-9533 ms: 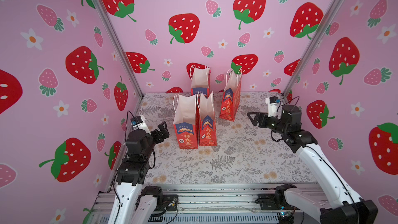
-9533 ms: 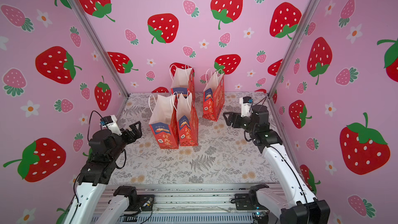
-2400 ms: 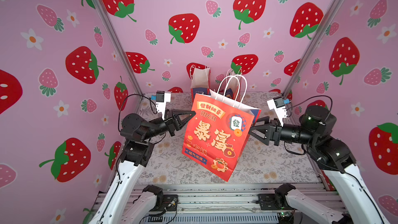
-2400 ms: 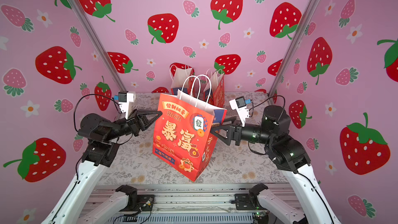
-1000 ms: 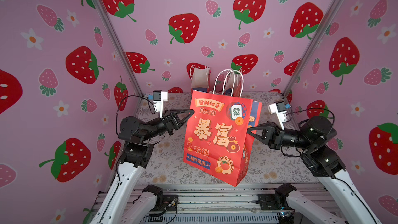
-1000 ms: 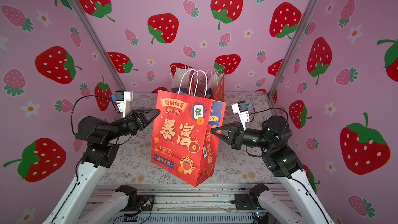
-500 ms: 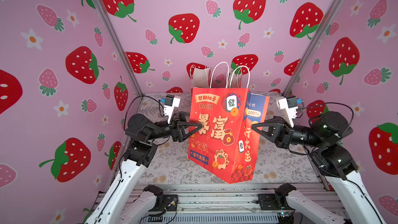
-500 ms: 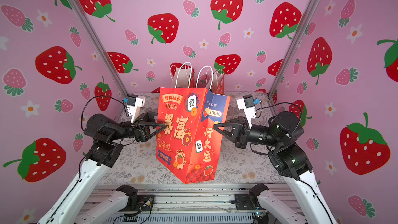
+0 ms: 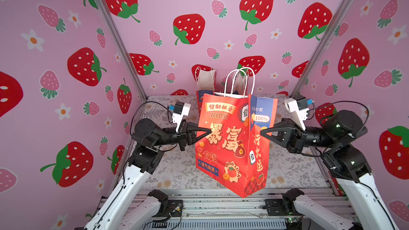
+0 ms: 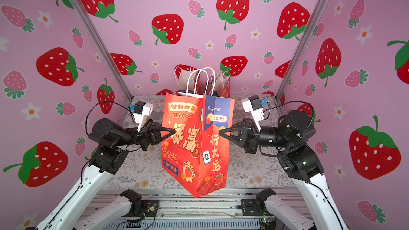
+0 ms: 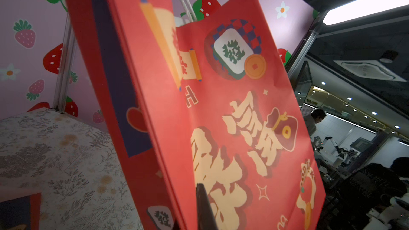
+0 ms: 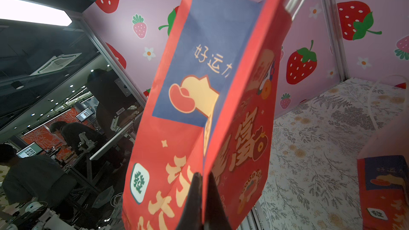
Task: Put away the paper bag
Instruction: Press the paper bag.
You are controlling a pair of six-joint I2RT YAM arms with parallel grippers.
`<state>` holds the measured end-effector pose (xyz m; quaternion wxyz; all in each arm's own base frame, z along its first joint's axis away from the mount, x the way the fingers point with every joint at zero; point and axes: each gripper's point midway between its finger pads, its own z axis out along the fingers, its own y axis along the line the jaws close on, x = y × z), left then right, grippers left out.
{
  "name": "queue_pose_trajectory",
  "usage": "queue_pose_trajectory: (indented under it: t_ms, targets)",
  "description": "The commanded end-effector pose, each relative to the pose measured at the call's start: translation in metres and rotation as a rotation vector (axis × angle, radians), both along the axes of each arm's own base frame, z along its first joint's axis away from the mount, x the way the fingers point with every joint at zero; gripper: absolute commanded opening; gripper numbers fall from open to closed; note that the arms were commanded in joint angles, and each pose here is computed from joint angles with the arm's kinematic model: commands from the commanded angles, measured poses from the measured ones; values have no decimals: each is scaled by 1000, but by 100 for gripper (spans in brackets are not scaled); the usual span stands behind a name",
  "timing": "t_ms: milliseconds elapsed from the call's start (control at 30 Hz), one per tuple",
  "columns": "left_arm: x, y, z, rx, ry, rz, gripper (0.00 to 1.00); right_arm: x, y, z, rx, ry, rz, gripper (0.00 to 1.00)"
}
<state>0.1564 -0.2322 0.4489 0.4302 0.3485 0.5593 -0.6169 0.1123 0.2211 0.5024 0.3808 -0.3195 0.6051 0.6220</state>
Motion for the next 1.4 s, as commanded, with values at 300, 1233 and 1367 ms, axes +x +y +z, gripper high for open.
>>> queue_pose_trajectory:
  t_ms: [300, 1233, 1367]
  targets:
    - [-4, 11, 34, -106, -98, 89, 0, -7, -3, -25, 12, 71, 24, 59]
    - [11, 22, 51, -242, -77, 196, 0, -2, -2, -69, 16, 184, -5, 74]
    - [12, 21, 51, -244, -74, 190, 0, 2, 1, -72, 22, 189, -11, 71]
